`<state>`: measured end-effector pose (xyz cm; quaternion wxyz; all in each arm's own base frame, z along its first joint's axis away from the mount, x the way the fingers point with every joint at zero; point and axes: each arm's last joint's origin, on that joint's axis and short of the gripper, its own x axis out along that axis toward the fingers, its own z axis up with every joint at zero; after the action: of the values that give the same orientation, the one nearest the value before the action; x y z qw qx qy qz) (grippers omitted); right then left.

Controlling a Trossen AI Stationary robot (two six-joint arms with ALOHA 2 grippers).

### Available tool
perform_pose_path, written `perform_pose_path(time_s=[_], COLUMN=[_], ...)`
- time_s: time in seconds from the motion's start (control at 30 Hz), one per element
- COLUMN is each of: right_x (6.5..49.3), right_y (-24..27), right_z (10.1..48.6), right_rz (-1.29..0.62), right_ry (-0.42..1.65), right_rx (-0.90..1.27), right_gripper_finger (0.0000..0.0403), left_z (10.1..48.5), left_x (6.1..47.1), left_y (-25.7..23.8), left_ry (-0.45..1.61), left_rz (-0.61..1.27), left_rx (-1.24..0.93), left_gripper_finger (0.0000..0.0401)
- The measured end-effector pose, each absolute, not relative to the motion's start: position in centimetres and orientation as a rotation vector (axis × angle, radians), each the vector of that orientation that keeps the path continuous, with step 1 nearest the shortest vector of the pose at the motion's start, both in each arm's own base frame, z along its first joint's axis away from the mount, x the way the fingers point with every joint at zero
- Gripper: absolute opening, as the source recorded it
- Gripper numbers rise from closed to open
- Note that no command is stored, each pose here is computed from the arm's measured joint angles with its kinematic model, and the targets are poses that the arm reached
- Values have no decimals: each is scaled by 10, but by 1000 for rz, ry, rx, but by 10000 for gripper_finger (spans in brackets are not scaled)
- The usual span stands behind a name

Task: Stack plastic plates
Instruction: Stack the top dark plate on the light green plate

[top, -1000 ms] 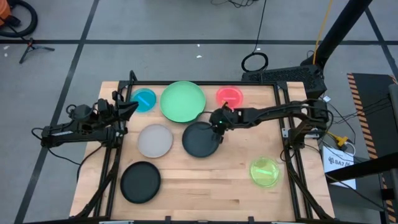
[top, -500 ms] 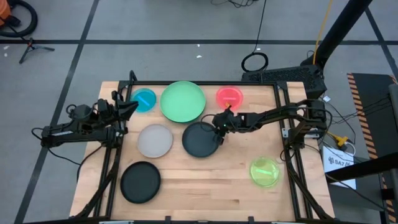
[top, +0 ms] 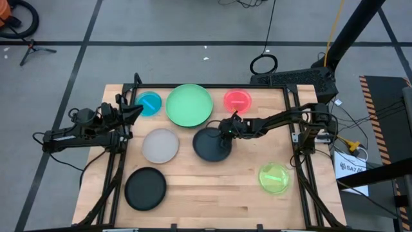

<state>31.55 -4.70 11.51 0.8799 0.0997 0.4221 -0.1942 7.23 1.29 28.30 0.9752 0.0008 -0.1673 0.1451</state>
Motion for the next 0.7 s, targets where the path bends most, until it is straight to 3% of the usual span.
perform_pose_path(time_s=[0.2,0.53,0.7], right_x=[317,318,319], right_y=[-47,-47,-48], right_z=[116,118,118], right_rz=[-416,-435,-424], right_ry=[848,827,820], right_rx=[245,303,335], right_gripper_finger=[109,15,10], left_z=[283,283,283], left_x=[72,72,72], left_y=[13,13,13], left_ry=[-337,-336,-337], left_rz=[293,293,293], left_rx=[2,2,2], left_gripper_finger=[51,51,51])
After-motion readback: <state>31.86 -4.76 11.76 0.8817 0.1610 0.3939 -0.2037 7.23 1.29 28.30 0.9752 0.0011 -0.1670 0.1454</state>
